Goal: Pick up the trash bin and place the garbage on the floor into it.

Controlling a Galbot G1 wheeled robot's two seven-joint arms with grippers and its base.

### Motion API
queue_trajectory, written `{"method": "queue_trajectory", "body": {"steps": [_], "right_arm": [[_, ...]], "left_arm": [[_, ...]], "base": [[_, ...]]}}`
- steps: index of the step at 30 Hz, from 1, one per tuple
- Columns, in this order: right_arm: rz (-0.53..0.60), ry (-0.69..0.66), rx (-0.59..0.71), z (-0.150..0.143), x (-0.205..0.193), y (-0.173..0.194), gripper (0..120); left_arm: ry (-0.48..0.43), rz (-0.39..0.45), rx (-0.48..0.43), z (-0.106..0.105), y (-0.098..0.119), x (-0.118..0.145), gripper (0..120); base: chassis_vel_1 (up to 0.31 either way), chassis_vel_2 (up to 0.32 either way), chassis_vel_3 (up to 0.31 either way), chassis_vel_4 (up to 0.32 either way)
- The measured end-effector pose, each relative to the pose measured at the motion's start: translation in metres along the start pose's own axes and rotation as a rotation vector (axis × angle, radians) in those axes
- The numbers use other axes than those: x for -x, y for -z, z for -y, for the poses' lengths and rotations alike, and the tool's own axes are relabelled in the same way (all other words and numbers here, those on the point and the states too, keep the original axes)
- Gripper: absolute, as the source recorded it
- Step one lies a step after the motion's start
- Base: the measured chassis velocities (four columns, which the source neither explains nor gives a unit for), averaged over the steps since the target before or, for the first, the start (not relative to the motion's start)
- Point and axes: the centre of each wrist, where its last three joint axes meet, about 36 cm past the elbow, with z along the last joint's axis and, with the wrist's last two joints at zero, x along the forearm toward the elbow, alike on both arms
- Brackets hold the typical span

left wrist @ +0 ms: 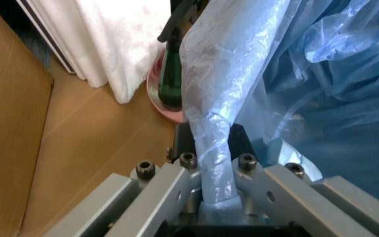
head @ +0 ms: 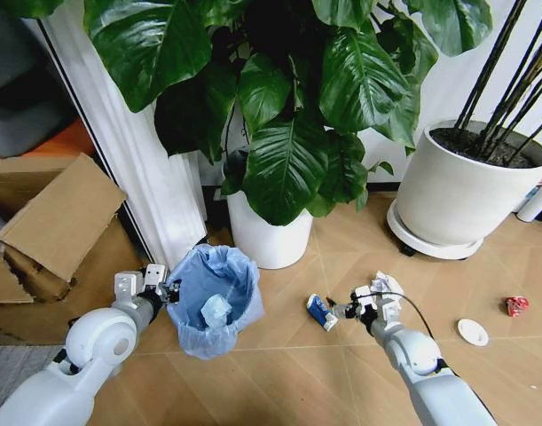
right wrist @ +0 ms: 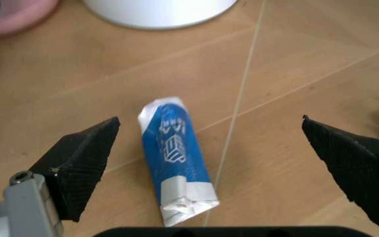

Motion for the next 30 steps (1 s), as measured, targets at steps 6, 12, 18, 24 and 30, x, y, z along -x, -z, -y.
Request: {"method": "queue_trajectory", "body": {"steps": [6, 12, 18, 24, 30], "right_arm": [[-0.048, 0.02, 0.0, -0.008, 0.026, -0.014, 100], [-0.096, 0.009, 0.026, -0.012, 0.042, -0.033, 100], [-0.099, 0.003, 0.034, -0.015, 0.053, -0.046, 96], [-0.105, -0.005, 0.052, -0.02, 0.06, -0.054, 73], [-0.106, -0.012, 0.059, -0.022, 0.062, -0.059, 55]], "left_arm": [[-0.004, -0.004, 0.002, 0.002, -0.002, 0.0, 0], [-0.008, 0.001, 0.007, 0.003, -0.002, -0.002, 0], [-0.011, -0.001, 0.008, 0.005, -0.003, -0.002, 0], [-0.009, 0.002, 0.013, 0.004, -0.003, -0.003, 0], [-0.005, 0.004, 0.019, 0.003, -0.002, -0.005, 0]], "base": [[0.0, 0.0, 0.0, 0.0], [0.0, 0.0, 0.0, 0.0], [0.0, 0.0, 0.0, 0.0], [0.0, 0.0, 0.0, 0.0], [0.0, 0.0, 0.0, 0.0]]}}
